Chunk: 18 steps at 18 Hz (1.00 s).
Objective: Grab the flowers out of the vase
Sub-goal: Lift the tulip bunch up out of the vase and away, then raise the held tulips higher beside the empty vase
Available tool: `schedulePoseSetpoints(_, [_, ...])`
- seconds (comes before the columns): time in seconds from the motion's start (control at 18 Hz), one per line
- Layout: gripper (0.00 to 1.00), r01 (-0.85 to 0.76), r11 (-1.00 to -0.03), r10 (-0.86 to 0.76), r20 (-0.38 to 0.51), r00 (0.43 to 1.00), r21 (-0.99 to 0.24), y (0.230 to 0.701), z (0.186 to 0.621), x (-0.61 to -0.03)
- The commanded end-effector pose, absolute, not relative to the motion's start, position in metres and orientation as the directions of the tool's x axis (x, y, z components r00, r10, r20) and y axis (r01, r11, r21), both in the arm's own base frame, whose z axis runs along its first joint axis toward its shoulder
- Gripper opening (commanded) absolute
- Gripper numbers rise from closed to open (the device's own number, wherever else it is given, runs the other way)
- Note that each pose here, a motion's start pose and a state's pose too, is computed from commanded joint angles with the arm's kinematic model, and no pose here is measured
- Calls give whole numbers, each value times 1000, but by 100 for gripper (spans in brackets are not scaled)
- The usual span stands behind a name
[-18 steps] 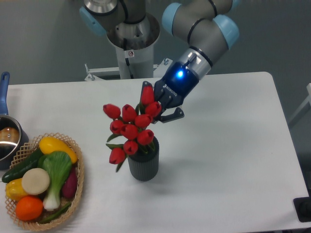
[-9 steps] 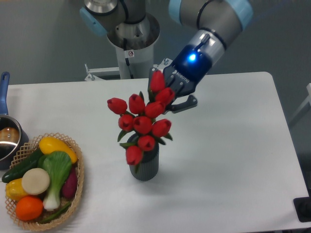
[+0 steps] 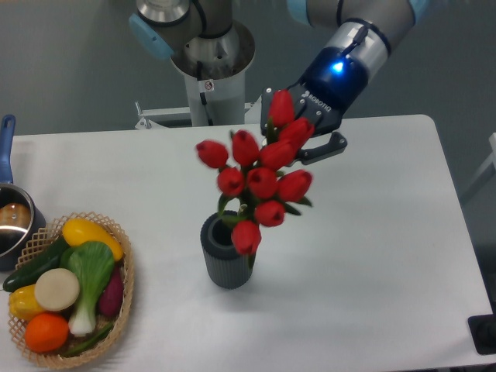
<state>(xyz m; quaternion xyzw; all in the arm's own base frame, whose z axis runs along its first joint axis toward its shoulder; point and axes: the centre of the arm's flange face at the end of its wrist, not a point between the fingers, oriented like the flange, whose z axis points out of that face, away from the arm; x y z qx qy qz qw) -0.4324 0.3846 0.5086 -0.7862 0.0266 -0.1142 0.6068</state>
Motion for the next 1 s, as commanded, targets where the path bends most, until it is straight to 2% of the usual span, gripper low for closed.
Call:
schedulePoseSetpoints(0.28, [0,86,-298,-61,109,992,-951,342,511,-473])
schedulePoseSetpoints(0.67, [0,45,-595,84,-6,996,-802,326,475,-487])
schedulePoseSetpoints(0.89, [0,-66,-778,46,-162,986,-625,308,447,-498])
schedulePoseSetpoints(1.0, [0,-60,-833,51,-185,982,-550,301,437,-503])
